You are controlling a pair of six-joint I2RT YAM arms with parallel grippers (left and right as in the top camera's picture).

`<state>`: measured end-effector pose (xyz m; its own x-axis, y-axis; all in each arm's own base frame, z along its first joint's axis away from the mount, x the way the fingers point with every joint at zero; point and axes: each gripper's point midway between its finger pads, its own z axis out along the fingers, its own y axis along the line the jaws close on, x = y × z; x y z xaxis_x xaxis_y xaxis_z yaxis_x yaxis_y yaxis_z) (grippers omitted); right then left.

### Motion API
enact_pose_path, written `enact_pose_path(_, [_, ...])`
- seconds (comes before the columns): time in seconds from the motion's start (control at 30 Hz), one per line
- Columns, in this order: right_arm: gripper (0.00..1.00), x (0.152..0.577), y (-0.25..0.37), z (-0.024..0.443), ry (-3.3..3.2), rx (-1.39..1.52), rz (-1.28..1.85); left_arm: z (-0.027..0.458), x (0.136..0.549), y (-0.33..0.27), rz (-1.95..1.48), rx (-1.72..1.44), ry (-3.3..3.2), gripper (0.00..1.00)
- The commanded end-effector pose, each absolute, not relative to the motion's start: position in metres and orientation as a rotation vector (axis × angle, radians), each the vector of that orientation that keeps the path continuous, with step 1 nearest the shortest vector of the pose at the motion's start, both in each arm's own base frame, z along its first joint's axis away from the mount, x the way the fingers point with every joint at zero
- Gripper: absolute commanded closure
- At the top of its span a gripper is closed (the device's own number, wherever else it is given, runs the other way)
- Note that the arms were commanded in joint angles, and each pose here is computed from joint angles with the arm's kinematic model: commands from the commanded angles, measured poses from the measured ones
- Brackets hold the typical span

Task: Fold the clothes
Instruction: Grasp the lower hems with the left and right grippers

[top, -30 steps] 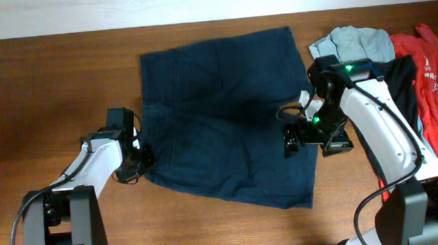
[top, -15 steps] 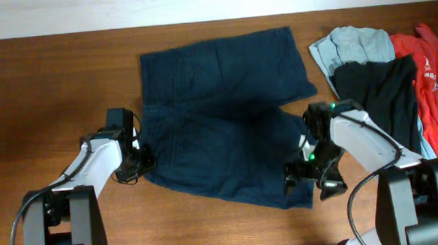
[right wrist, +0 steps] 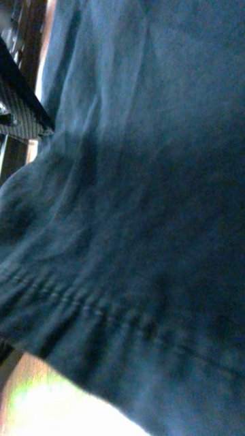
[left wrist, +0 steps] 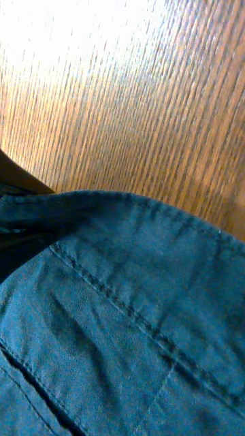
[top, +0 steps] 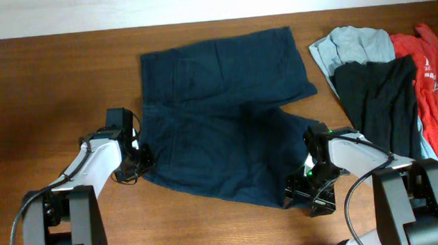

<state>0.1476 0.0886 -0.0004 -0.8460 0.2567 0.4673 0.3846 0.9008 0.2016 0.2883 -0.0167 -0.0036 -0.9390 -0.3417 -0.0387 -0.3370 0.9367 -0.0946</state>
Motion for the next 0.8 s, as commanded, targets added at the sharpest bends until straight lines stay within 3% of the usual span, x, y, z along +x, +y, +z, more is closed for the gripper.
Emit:
enact_pose_path(0.0, [0.45, 0.159, 0.091, -0.008, -2.685, -0.454, -0.432, -0.023, 0.268, 0.000, 0.003, -0.573, 3.102, 0.83])
enact_pose_path(0.03, [0.61, 0.161, 0.091, -0.008, -2.690, -0.452, -0.434, -0.023, 0.268, 0.000, 0.003, -0.572, 3.102, 0.83])
enact_pose_path(0.2, [0.70, 0.161, 0.070, -0.015, -2.741, -0.459, -0.262, -0.023, 0.268, 0.000, 0.009, -0.572, 3.101, 0.83])
enact_pose_path(0.23, [0.62, 0.162, 0.067, -0.016, -2.748, -0.457, -0.240, -0.023, 0.268, 0.001, 0.015, -0.571, 3.101, 0.83])
enact_pose_path(0.27, [0.46, 0.162, 0.065, -0.016, -2.752, -0.456, -0.227, -0.023, 0.268, 0.001, 0.015, -0.571, 3.101, 0.83])
enact_pose_path(0.3, [0.39, 0.162, 0.065, -0.016, -2.754, -0.456, -0.224, -0.023, 0.268, 0.001, 0.014, -0.571, 3.101, 0.83])
enact_pose_path(0.47, [0.26, 0.163, 0.052, -0.018, -2.760, -0.507, -0.146, -0.023, 0.268, 0.001, 0.014, -0.571, 3.101, 0.82])
enact_pose_path(0.67, [0.25, 0.169, 0.032, -0.017, -2.731, -0.682, -0.184, -0.023, 0.268, 0.001, 0.014, -0.571, 3.101, 0.82])
enact_pose_path(0.77, [0.36, 0.171, 0.029, -0.016, -2.704, -0.756, -0.241, -0.023, 0.268, 0.001, 0.014, -0.571, 3.100, 0.82])
